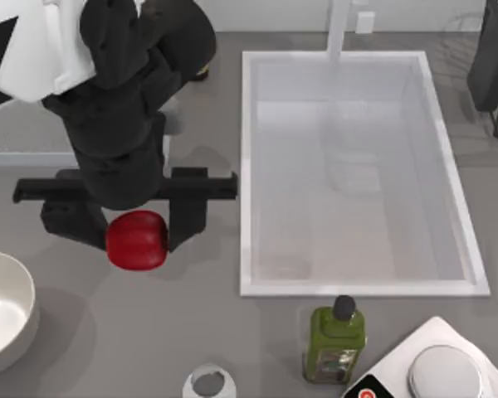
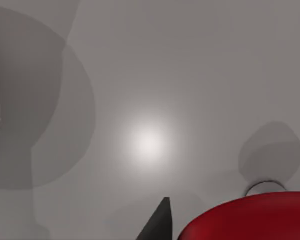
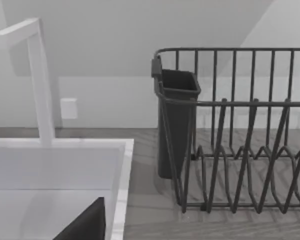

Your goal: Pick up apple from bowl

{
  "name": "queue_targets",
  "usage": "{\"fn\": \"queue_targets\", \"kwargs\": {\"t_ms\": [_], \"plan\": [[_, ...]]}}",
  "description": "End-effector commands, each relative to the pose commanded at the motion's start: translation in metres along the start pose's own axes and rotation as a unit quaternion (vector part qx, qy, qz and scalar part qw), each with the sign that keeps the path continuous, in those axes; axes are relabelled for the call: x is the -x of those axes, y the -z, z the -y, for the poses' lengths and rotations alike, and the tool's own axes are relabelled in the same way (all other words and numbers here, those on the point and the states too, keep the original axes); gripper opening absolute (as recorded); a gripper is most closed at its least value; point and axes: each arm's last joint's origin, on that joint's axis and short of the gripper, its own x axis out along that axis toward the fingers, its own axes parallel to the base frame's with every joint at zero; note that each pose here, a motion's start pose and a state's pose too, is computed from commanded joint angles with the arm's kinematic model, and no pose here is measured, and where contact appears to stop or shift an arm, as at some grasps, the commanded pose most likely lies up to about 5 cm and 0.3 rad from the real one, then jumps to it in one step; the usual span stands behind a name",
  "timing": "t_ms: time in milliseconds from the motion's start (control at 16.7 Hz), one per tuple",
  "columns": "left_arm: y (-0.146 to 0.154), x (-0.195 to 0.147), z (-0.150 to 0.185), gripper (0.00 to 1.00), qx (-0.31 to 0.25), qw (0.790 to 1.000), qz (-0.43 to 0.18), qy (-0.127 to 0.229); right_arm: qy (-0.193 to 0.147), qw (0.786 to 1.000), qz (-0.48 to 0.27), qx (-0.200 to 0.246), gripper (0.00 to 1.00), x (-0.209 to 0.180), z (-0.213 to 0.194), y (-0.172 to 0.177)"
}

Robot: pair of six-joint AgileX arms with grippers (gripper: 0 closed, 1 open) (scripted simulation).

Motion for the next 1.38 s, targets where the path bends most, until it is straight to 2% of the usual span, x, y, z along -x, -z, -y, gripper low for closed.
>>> {"fn": "queue_targets", "kwargs": {"t_ms": [540,840,1380], "plan": [[-0.001,-0.099,0.002,0.0,0.0,1.0,0.003,0.001,0.0,1.0,0.0,0.0,1.0,0.0,0.0,0.0],[0.001,-0.107,0.001,0.0,0.0,1.0,0.0,-0.001,0.0,1.0,0.0,0.0,1.0,0.0,0.0,0.0],[0.001,-0.107,0.001,0.68,0.0,1.0,0.0,-0.001,0.0,1.0,0.0,0.0,1.0,0.0,0.0,0.0]]}}
